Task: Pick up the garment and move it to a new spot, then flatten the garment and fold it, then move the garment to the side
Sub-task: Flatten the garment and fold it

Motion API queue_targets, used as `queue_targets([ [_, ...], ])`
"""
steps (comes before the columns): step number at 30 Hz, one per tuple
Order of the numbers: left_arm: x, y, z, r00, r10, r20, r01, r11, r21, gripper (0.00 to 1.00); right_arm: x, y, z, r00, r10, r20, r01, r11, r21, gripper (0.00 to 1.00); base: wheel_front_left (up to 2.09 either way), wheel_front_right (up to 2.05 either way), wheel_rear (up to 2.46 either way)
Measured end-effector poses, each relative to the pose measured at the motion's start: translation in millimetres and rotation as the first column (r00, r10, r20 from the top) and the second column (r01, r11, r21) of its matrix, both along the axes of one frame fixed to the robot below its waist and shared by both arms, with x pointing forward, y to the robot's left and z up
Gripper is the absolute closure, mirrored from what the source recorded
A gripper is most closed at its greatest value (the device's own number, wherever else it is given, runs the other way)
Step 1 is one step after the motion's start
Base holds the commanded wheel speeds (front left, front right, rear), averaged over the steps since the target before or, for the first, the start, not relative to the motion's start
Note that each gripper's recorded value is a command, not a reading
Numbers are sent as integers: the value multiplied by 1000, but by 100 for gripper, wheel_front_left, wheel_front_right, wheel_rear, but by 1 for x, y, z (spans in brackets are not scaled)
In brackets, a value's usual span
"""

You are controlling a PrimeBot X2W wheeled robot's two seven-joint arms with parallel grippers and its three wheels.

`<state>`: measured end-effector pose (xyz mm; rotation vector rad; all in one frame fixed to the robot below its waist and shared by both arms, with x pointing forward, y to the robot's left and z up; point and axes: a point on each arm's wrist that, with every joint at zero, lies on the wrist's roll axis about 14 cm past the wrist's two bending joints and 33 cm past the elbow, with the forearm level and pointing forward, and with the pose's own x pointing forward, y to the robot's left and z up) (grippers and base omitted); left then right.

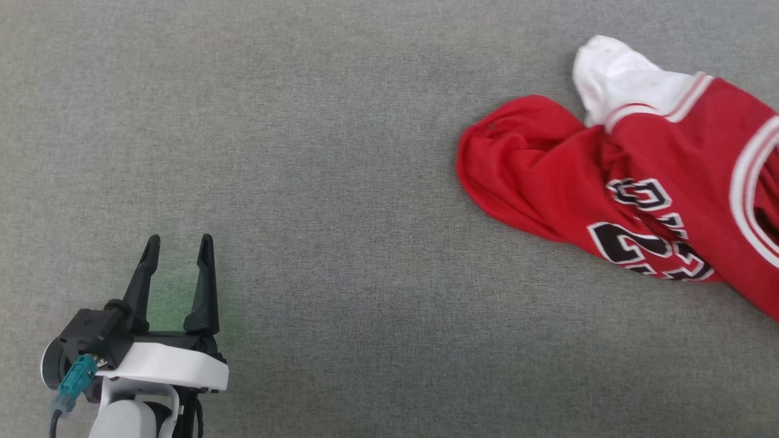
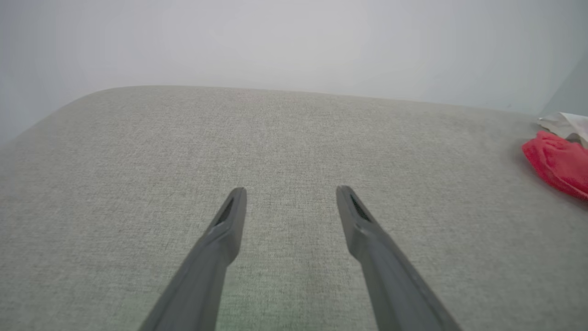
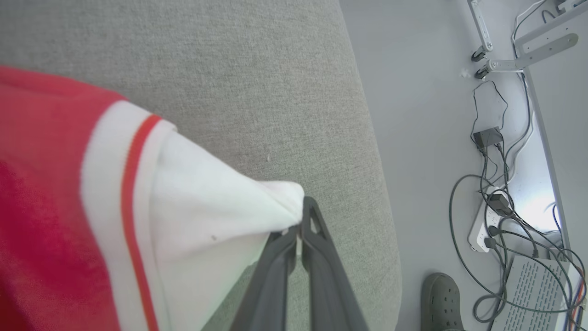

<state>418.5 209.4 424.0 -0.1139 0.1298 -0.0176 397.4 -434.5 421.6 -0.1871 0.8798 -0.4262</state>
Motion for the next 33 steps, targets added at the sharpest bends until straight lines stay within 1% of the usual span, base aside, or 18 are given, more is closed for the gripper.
queue_targets([
  [2, -1, 2, 0, 1000, 1, -2, -1, 1000, 4, 0, 0, -4, -2, 1000, -14, 8, 14, 1000, -7, 100, 0, 0, 0],
  [5, 0, 3, 0, 1000, -1, -2, 1, 1000, 11, 0, 0, -1, -11, 1000, -23, 20, 23, 1000, 14, 100, 0, 0, 0],
  [6, 1, 3, 0, 1000, -3, -1, 3, 1000, 13, 0, -1, 0, -14, 1000, -23, 20, 23, 1000, 15, 88, 0, 0, 0],
  [7, 2, 2, 0, 1000, -8, -1, 8, 1000, 14, 0, -2, 0, -16, 999, -32, 30, 31, 999, 22, 57, 0, 0, 0],
  [8, 3, 0, 0, 1000, -16, 0, 16, 1000, 14, 0, -2, -1, -16, 998, -42, 44, 41, 999, 28, 3, 0, 0, 0],
  [9, 4, -3, 0, 1000, -27, -1, 27, 1000, 15, 0, -3, -2, -16, 998, -45, 53, 43, 999, 26, 0, 0, 0, 0],
  [11, 7, -6, 0, 999, -48, 3, 48, 999, 23, 0, -8, -5, -18, 996, -58, 65, 56, 998, 25, 0, 0, 0, 0],
  [14, 17, -15, 7, 993, -113, 24, 111, 992, 54, 0, -14, -8, -13, 989, -73, 127, 71, 997, 25, 0, 0, 0, 0],
  [16, 28, -25, 16, 982, -179, 51, 174, 981, 88, 0, -16, -9, -4, 976, -80, 202, 77, 997, 24, 0, 0, 0, 0],
  [18, 42, -38, 29, 962, -260, 86, 248, 960, 129, 0, -14, -8, 10, 952, -66, 299, 66, 998, 8, 0, 0, 0, 0],
  [21, 65, -61, 48, 912, -388, 133, 360, 913, 195, 0, -5, 6, 35, 877, -49, 478, 48, 999, 15, 0, 0, 0, 0],
  [22, 70, -70, 50, 891, -434, 132, 402, 890, 215, 0, -1, 13, 43, 847, -41, 530, 35, 999, 20, 0, 0, 0, 0],
  [26, 98, -113, 59, 793, -602, 92, 558, 779, 286, 0, 8, 46, 71, 731, 12, 682, -30, 999, 15, 0, 0, 0, 0],
  [28, 110, -140, 65, 744, -666, 63, 627, 727, 279, 0, 11, 66, 82, 670, 30, 742, -66, 998, 19, 0, 0, 0, 0],
  [29, 115, -153, 67, 717, -696, 46, 661, 699, 271, 0, 12, 75, 84, 647, 31, 762, -80, 996, 27, 0, 0, 0, 0],
  [31, 128, -177, 73, 679, -733, 26, 711, 667, 222, 0, 11, 90, 89, 610, 50, 791, -109, 994, 21, 0, 0, 0, 0],
  [32, 133, -189, 74, 659, -752, 7, 737, 648, 190, 0, 10, 97, 89, 595, 38, 802, -115, 993, 38, 0, 0, 0, 0],
  [33, 139, -200, 74, 643, -765, -13, 757, 633, 160, 0, 8, 104, 86, 590, 26, 807, -122, 991, 57, 0, 0, 0, 0],
])
